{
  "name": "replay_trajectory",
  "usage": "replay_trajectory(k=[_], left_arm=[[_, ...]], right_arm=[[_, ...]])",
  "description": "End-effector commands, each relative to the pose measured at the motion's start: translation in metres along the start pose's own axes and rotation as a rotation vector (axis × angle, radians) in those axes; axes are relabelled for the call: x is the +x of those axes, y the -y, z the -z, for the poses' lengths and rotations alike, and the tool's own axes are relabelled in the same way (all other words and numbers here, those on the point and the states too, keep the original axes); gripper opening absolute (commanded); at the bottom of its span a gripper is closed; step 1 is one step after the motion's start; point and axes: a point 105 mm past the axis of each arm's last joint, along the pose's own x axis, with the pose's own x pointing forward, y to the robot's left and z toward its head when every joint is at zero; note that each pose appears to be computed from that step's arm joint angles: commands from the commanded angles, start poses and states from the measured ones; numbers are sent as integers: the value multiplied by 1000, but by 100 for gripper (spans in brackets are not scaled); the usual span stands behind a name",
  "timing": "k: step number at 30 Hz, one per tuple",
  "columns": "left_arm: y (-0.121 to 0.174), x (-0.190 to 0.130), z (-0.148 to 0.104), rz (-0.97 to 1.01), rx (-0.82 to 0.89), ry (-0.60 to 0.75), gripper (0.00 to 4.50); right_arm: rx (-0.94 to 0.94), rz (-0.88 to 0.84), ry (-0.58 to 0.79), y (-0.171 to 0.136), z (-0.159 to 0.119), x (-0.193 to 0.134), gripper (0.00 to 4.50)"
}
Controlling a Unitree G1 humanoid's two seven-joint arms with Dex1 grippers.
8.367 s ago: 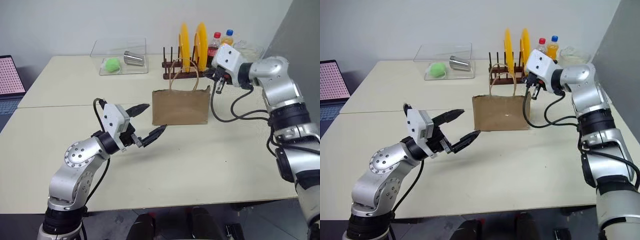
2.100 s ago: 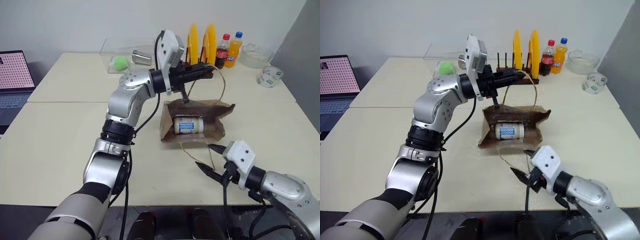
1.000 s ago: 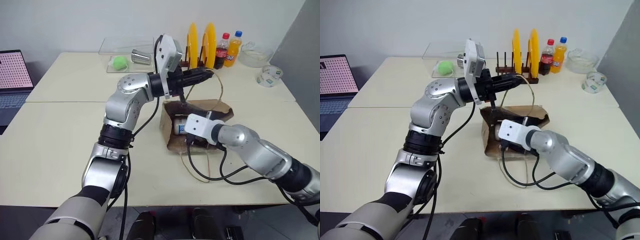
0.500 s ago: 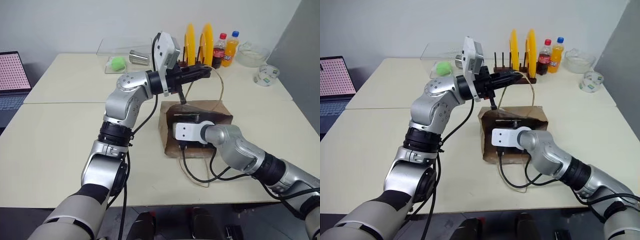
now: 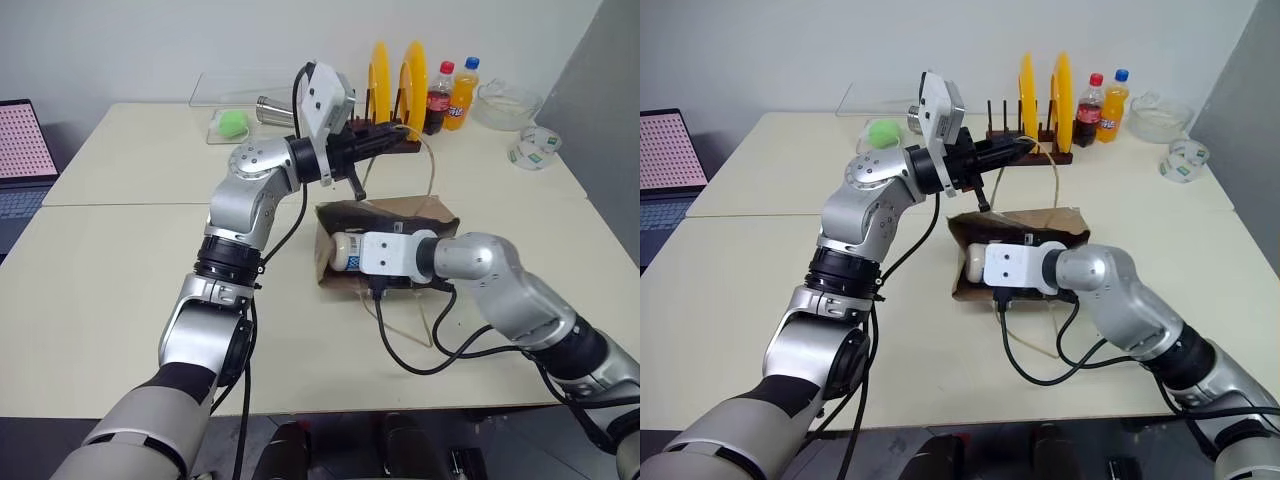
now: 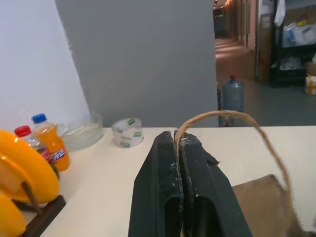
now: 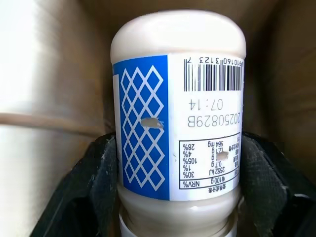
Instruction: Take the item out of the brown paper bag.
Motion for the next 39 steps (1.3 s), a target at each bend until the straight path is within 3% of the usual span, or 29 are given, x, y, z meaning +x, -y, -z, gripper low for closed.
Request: replay_trajectory(k=[1, 10, 13, 15, 17, 19, 21, 26, 32, 39], left_arm=[[-4, 3, -16, -15, 64, 24, 0], [-11, 2, -8, -55, 72, -13, 0], [-13, 2, -7, -64, 73, -19, 0], [-14, 2, -6, -69, 74, -22, 0], [-15, 2, -6, -73, 75, -23, 0], [-16, 1, -6, -80, 78, -24, 0], [-17, 1, -6, -86, 82, -26, 0], [-16, 1, -7, -88, 86, -23, 0], [-16, 1, -8, -91, 95, -19, 0], [-16, 0, -10, -92, 104, -16, 0]], right_arm=[[18, 45, 187, 15, -32, -25, 304], [291, 160, 570, 49, -84, -89, 304], [338, 263, 628, 71, -88, -113, 304], [360, 413, 614, 97, -76, -137, 304], [343, 543, 492, 113, -49, -155, 304], [316, 616, 245, 117, 1, -164, 304], [251, 614, -6, 111, 46, -167, 304], [89, 486, -439, 87, 129, -162, 304], [60, 321, -564, 58, 179, -137, 304], [115, 199, -543, 34, 194, -120, 304]])
